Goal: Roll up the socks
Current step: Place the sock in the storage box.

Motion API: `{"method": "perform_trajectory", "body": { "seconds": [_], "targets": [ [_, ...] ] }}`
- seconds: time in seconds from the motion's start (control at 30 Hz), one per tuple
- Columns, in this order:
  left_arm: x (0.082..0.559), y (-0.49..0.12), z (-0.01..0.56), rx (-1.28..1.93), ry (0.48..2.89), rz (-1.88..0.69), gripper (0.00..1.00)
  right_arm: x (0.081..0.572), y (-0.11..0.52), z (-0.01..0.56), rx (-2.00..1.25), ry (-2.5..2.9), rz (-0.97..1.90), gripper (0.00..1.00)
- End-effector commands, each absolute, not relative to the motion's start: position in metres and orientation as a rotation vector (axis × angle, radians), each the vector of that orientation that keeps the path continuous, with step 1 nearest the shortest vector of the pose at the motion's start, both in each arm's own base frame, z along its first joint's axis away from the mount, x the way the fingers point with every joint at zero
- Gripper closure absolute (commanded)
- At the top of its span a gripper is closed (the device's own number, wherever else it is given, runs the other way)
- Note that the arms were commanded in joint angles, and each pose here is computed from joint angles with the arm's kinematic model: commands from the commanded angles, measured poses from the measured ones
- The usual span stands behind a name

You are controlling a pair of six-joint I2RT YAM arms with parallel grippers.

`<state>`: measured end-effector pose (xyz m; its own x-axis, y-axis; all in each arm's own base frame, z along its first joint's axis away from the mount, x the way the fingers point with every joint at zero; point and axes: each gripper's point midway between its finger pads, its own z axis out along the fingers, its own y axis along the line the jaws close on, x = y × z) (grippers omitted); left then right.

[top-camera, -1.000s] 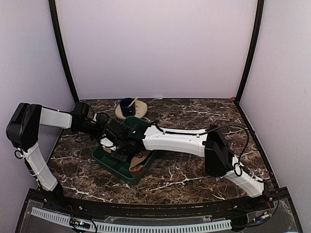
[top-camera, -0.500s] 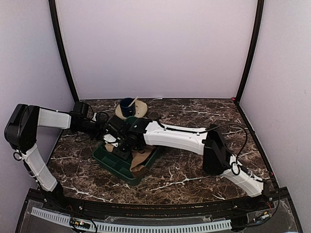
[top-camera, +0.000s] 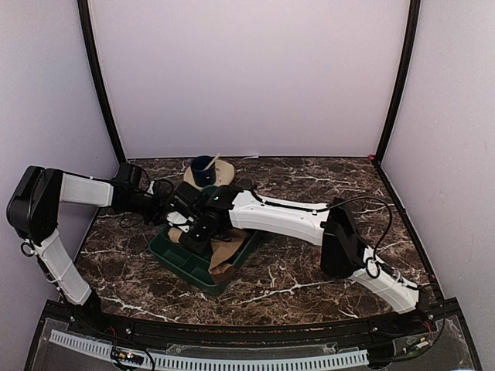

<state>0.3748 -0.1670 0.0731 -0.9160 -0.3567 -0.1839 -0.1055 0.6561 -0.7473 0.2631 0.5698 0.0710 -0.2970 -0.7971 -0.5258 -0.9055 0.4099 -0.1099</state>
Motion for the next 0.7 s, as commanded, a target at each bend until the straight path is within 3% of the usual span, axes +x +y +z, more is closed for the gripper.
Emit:
{"method": "perform_trajectory", "body": {
  "seconds": [0.0, 0.3, 0.67],
  "targets": [
    [0.366, -0.176, 0.088, -0.314, 2.541, -1.172, 0.51, 0.269, 0.561, 0.058, -1.417, 2.227, 0.261, 0.9],
    [0.366, -0.177, 0.086, -0.314, 2.549, -1.172, 0.51, 0.269, 0.561, 0.067, -1.407, 2.217, 0.276, 0.57],
    [0.366, -0.177, 0.084, -0.316, 2.558, -1.168, 0.51, 0.274, 0.557, 0.083, -1.387, 2.189, 0.262, 0.5]
  ]
}}
